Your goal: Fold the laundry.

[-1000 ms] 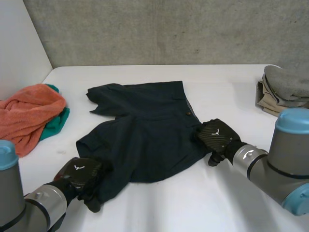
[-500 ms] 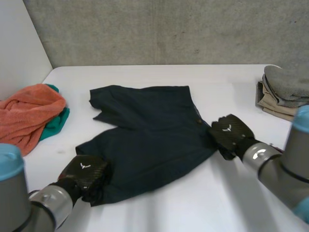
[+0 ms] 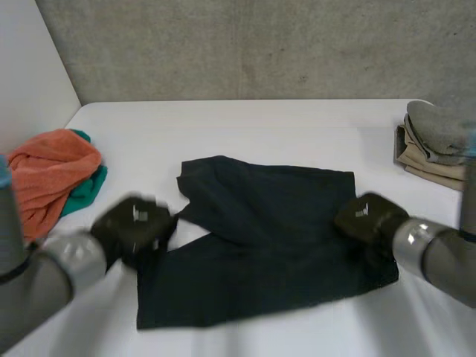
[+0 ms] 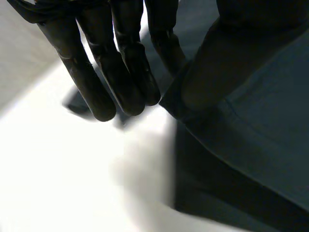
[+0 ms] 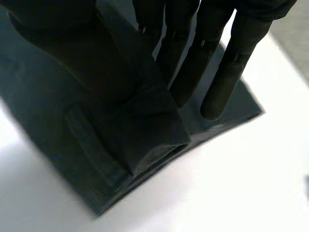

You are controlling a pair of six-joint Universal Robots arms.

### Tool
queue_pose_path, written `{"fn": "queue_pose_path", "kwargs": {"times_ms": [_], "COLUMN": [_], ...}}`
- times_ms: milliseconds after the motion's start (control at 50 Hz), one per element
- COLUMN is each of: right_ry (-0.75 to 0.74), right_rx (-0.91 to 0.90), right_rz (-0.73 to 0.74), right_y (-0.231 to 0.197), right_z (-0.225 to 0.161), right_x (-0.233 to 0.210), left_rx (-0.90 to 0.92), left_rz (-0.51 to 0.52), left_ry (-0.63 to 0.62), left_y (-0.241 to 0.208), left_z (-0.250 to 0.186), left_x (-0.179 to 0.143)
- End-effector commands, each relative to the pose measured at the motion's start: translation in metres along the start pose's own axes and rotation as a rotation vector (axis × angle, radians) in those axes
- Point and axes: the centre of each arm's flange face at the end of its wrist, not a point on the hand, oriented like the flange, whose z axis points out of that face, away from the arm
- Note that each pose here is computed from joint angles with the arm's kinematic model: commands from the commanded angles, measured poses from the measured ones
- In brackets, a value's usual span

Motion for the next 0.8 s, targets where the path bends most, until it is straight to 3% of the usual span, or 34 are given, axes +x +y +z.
{"fn": "queue_pose_path", "kwargs": {"times_ms": [20,260,380,460,540,620,720,800], "right_ry": [0.254,0.555,0.642,0.647,0.598,0.433,0.202,0.143], "right_rx": [0.091,0.357,0.418,0.438,0.446,0.387,0.179,0.063], "right_rz": [0.035,0.039,0.053,0.106,0.174,0.215,0.342,0.395], "right_y": [-0.014,-0.029,-0.031,-0.047,-0.061,-0.06,-0.027,0.0], "right_z": [0.063,0.165,0.193,0.173,0.129,0.09,0.06,0.06], "right_x": [0.026,0.054,0.048,0.051,0.068,0.063,0.047,0.036], "left_rx": [0.262,0.416,0.489,0.469,0.425,0.451,0.465,0.44], "left_rz": [0.006,-0.031,-0.091,-0.139,-0.184,-0.192,-0.201,-0.23], "left_ry": [-0.23,-0.412,-0.39,-0.357,-0.349,-0.332,-0.273,-0.208], "left_y": [-0.03,-0.036,-0.038,-0.048,-0.055,-0.062,-0.059,-0.049], "left_z": [0.088,0.206,0.232,0.219,0.18,0.144,0.109,0.087], "left_x": [-0.042,-0.075,-0.068,-0.06,-0.06,-0.057,-0.046,-0.033]}}
